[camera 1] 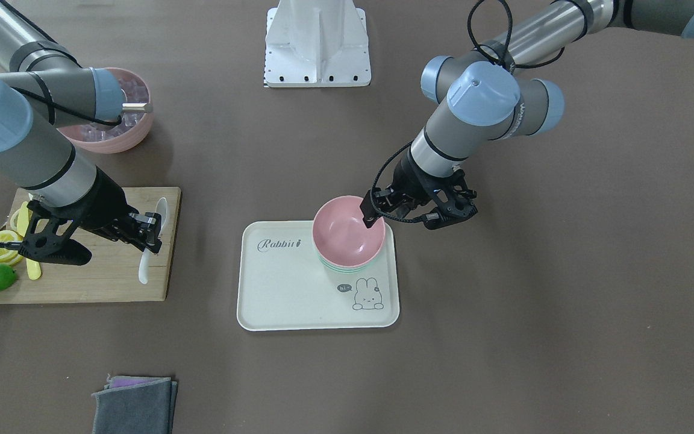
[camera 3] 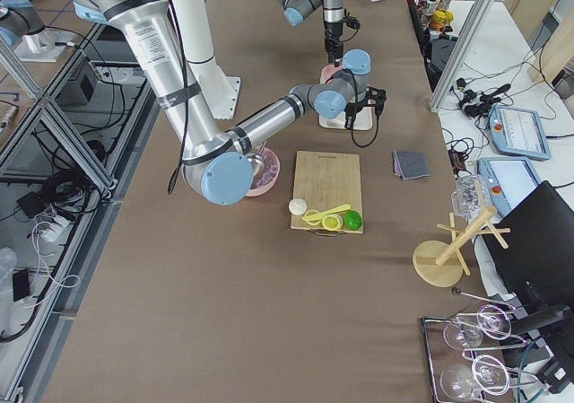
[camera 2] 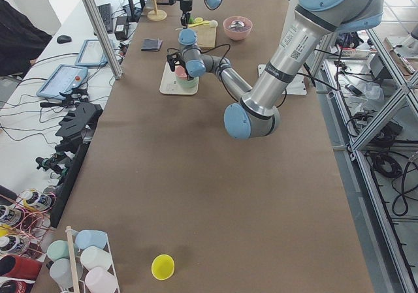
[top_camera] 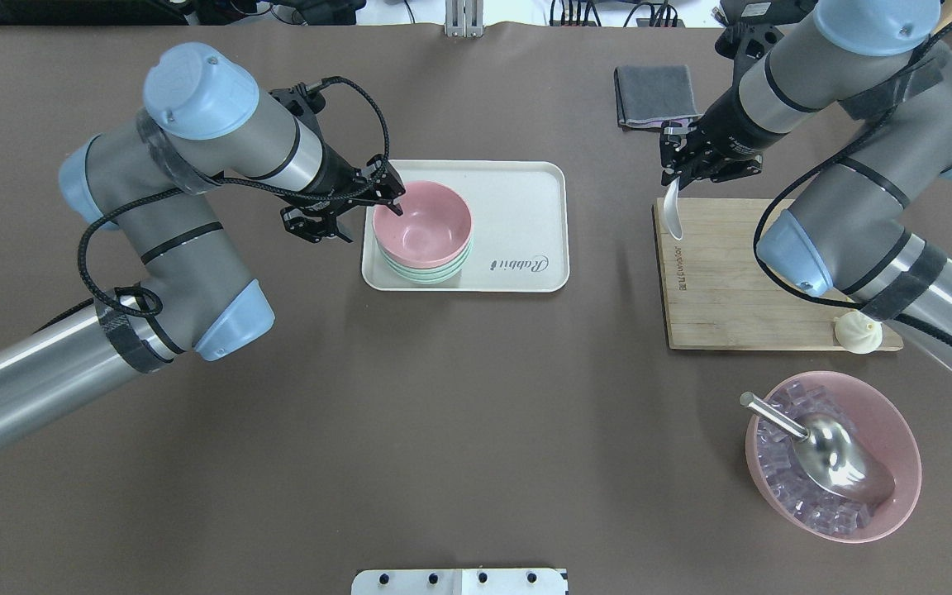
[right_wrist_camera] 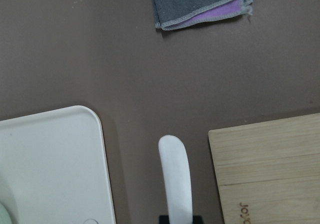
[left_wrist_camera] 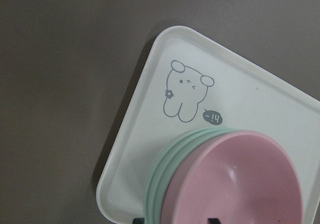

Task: Stack pink bowl on green and place spoon
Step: 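Release the white spoon into the pink bowl while the left arm withdraws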

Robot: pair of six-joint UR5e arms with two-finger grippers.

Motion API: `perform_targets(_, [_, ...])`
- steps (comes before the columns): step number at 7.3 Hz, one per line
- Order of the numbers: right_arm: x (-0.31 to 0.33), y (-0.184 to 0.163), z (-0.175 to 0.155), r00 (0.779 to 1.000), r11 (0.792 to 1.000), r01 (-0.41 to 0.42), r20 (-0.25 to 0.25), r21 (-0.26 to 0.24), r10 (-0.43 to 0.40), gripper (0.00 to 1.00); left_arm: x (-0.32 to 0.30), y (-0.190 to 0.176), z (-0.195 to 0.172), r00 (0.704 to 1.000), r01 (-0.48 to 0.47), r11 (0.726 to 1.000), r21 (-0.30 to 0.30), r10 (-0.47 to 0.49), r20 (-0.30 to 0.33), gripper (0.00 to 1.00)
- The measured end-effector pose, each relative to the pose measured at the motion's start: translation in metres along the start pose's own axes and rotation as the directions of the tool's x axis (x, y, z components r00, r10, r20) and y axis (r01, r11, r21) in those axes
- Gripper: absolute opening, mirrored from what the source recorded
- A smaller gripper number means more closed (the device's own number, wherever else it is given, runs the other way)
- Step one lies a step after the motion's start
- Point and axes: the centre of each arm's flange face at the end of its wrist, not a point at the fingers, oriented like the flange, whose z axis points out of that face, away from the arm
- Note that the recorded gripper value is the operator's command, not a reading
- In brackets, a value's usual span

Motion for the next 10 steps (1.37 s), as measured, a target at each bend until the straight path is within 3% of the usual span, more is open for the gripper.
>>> perform_targets(3, [-0.082, 0.006, -0.034, 0.989, 0.994, -0.108, 0.101, 0.013, 0.107, 0.00, -0.055, -0.060, -0.087, 0.999, 0.030, 0.998, 0.050, -0.028, -0.037, 0.98])
perform_targets(5, [-0.147, 0.022, -0.045, 0.978, 0.990, -0.137, 0.158, 0.012, 0.134, 0.00, -0.166, -0.093, -0.134, 0.995, -0.094, 0.988, 0.124, 0.090, 0.036, 0.98])
perform_targets(7, [-0.210, 0.046, -0.016, 0.981, 0.993, -0.106, 0.169, 0.059, 0.095, 0.00, -0.241, -0.109, -0.155, 0.980, -0.184, 0.971, 0.152, 0.169, 0.105, 0.98])
perform_targets(10, [-0.244, 0.070, 0.043, 0.979, 0.991, -0.073, 0.198, 0.116, 0.049, 0.00, -0.260, -0.113, -0.154, 0.977, -0.192, 0.970, 0.150, 0.174, 0.126, 0.98])
